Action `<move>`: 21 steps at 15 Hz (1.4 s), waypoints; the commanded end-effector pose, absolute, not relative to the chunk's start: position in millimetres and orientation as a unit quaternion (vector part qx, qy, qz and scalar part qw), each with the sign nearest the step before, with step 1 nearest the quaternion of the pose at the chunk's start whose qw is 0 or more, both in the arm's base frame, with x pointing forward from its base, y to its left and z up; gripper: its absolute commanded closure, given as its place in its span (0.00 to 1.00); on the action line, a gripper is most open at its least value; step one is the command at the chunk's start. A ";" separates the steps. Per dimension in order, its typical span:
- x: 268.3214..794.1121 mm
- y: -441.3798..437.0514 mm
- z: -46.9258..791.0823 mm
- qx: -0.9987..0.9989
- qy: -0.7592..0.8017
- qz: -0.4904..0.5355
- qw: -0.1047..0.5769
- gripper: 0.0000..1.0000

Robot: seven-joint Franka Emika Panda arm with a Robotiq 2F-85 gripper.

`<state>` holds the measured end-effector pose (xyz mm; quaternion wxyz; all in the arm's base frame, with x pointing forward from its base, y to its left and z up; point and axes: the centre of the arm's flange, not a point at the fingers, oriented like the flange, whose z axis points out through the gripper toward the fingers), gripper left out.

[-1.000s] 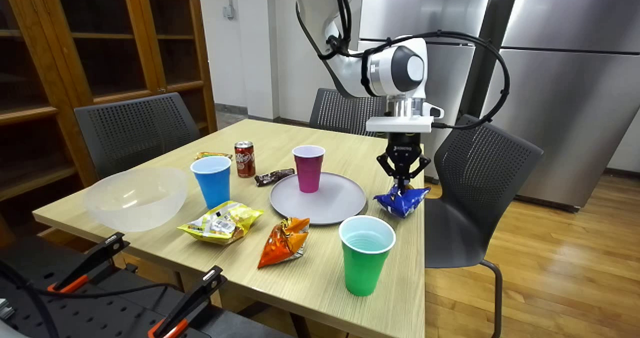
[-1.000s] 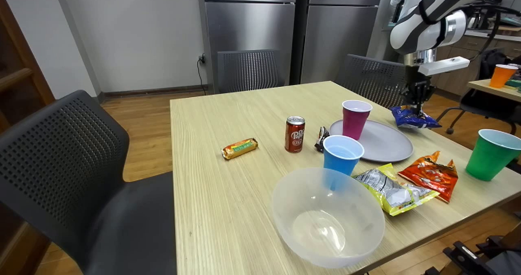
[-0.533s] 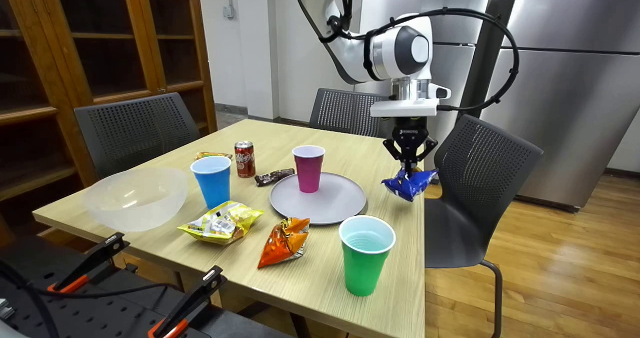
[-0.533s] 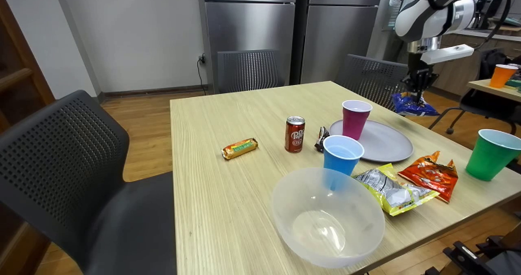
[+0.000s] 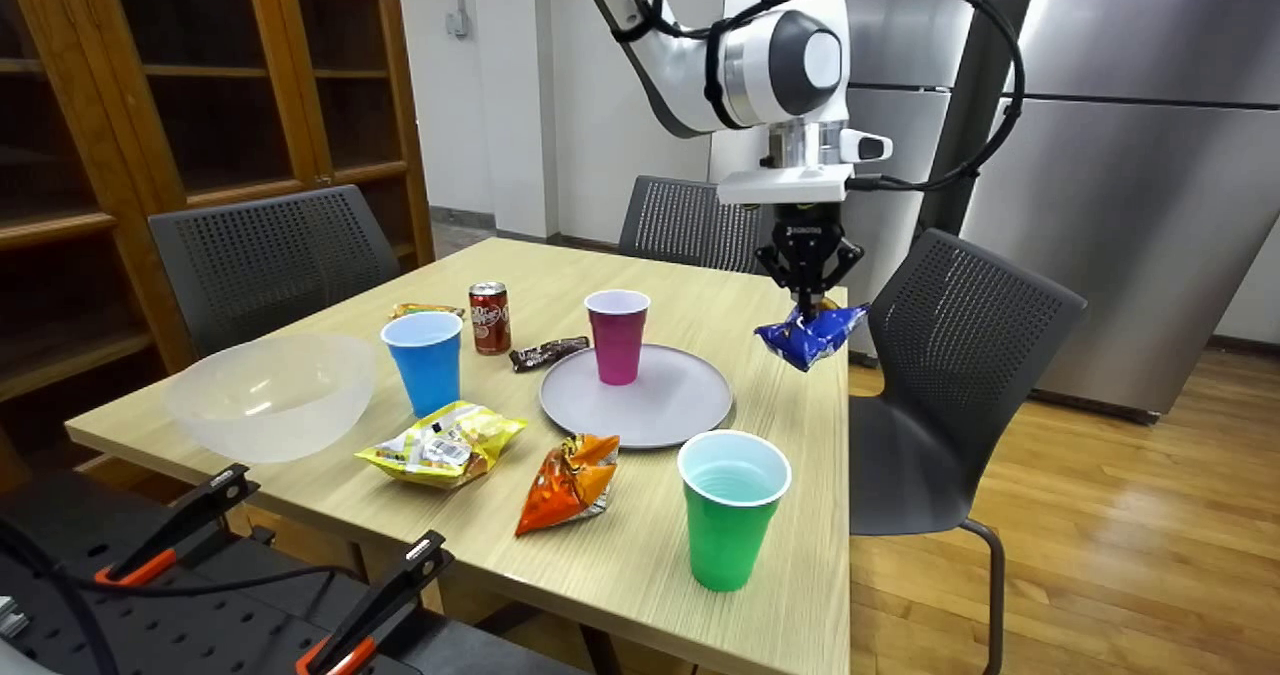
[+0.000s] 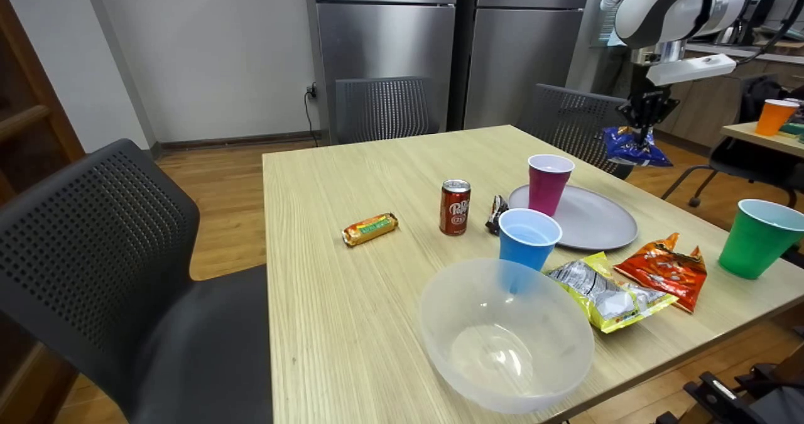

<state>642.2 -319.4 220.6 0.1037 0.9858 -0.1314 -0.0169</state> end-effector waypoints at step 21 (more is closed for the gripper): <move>546.2 -142.1 320.4 0.993 -0.039 0.058 0.092 1.00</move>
